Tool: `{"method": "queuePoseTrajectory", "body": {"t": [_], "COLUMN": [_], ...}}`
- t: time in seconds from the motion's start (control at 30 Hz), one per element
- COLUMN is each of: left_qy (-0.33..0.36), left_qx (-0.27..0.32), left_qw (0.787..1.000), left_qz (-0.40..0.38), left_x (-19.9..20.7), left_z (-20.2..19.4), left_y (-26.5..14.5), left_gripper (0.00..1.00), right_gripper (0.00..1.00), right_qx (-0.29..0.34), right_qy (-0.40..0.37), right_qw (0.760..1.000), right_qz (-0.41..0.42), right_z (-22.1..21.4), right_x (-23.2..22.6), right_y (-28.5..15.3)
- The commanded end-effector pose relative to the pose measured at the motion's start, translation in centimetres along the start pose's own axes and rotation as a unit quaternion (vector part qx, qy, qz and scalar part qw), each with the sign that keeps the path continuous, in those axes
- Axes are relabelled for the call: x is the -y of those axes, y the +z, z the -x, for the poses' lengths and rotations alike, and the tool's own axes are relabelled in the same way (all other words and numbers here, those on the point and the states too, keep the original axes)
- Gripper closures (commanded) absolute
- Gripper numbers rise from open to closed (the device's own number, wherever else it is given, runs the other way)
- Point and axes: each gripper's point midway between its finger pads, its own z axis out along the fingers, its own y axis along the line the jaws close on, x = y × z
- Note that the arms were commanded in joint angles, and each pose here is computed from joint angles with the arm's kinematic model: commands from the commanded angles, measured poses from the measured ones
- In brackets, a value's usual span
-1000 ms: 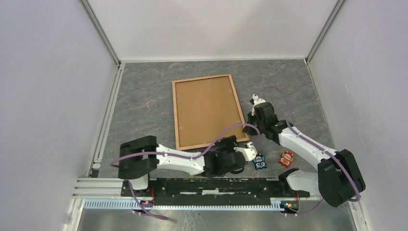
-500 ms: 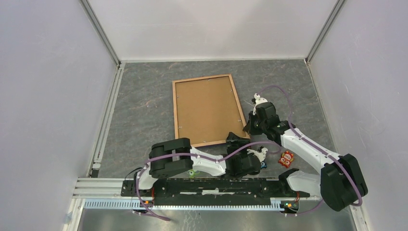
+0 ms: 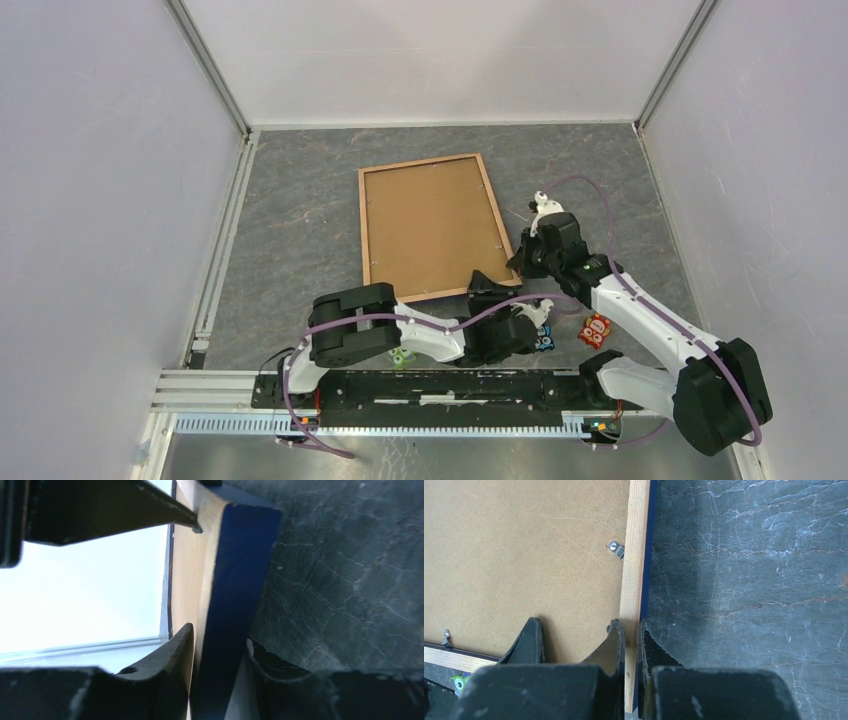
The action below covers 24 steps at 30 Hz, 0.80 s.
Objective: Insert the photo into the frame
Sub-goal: Turn over the photo frame at the center of the board.
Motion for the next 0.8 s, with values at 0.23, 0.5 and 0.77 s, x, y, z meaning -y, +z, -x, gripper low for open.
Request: {"method": "queuePoseTrajectory", "body": {"t": [0.23, 0.5, 0.77], "left_qy": [-0.084, -0.195, -0.432], "left_qx": [-0.006, 0.016, 0.132], "left_qw": [0.996, 0.980, 0.884], "left_qz": [0.036, 0.021, -0.121], "left_x": [-6.1, -11.8, -18.8], "left_z": [-0.4, -2.4, -2.4], "left_y": [-0.1, -2.8, -5.9], "left_gripper": [0.91, 0.98, 0.98], "right_gripper": [1.00, 0.28, 0.19], "right_qx": [0.094, 0.196, 0.334], "right_qy": [-0.024, -0.104, -0.083], "right_qw": [0.993, 0.975, 0.937], "right_qz": [0.063, -0.021, -0.066], "right_z": [6.6, 17.0, 18.3], "right_x": [-3.7, -3.7, -1.1], "right_y": [-2.7, -11.3, -18.8]}}
